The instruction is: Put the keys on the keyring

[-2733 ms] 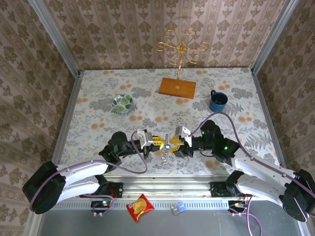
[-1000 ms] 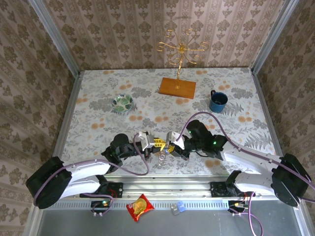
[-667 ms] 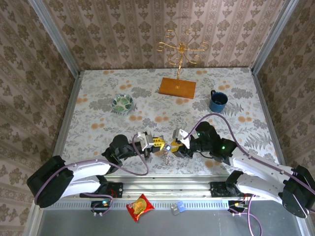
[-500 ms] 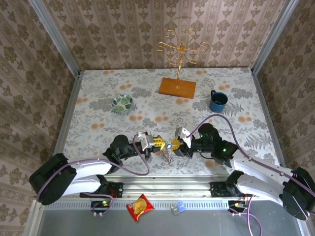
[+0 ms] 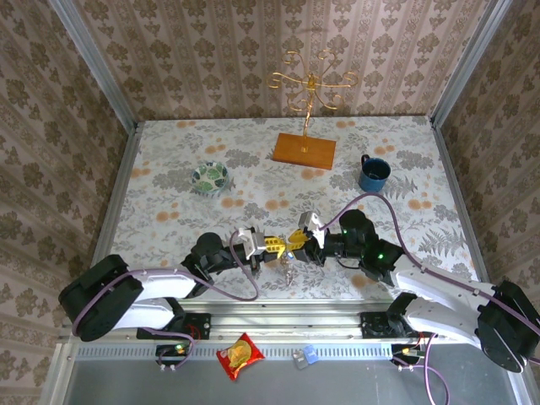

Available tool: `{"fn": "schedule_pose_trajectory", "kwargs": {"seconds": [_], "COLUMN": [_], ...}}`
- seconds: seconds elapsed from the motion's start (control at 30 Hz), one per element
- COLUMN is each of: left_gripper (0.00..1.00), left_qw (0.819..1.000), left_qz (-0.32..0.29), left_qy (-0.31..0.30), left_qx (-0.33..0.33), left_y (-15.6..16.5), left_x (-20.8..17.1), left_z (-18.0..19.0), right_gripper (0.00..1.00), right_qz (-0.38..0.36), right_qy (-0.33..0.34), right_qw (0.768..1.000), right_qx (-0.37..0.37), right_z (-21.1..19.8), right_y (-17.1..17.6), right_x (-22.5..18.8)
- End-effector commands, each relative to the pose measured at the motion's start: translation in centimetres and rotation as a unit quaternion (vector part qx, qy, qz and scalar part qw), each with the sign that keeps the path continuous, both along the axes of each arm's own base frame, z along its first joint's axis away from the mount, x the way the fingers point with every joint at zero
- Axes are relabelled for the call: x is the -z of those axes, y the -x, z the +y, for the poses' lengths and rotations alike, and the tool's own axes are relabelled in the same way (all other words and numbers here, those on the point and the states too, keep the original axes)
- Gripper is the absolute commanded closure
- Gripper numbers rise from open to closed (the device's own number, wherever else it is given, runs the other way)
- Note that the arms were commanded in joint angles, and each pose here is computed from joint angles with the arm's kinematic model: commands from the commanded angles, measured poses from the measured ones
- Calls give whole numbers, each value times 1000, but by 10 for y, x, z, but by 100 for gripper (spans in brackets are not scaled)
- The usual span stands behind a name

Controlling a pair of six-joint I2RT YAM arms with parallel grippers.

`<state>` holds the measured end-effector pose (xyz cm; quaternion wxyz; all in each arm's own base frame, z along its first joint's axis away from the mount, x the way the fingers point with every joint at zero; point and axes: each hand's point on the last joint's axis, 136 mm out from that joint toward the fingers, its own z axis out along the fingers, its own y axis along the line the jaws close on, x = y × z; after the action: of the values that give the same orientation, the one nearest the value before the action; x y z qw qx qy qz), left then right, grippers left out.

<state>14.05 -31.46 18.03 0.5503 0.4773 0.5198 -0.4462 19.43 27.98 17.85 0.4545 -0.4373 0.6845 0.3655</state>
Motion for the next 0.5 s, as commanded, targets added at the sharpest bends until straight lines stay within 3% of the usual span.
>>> {"fn": "schedule_pose_trajectory", "kwargs": {"seconds": [0.0, 0.47], "left_gripper": [100, 100], "left_qw": [999, 999], "left_qz": [-14, -8], "left_qy": [33, 34], "left_qx": [16, 23], "left_y": [7, 9], "left_x": [-17, -17], "left_z": [-1, -1], "right_gripper": [76, 80], "right_qz": [-2, 4], "right_qy": [3, 18], "right_qw": [1000, 1000], "right_qx": [12, 1], "right_z": [-1, -4], "right_y": [-6, 1], "right_x": [4, 16]}}
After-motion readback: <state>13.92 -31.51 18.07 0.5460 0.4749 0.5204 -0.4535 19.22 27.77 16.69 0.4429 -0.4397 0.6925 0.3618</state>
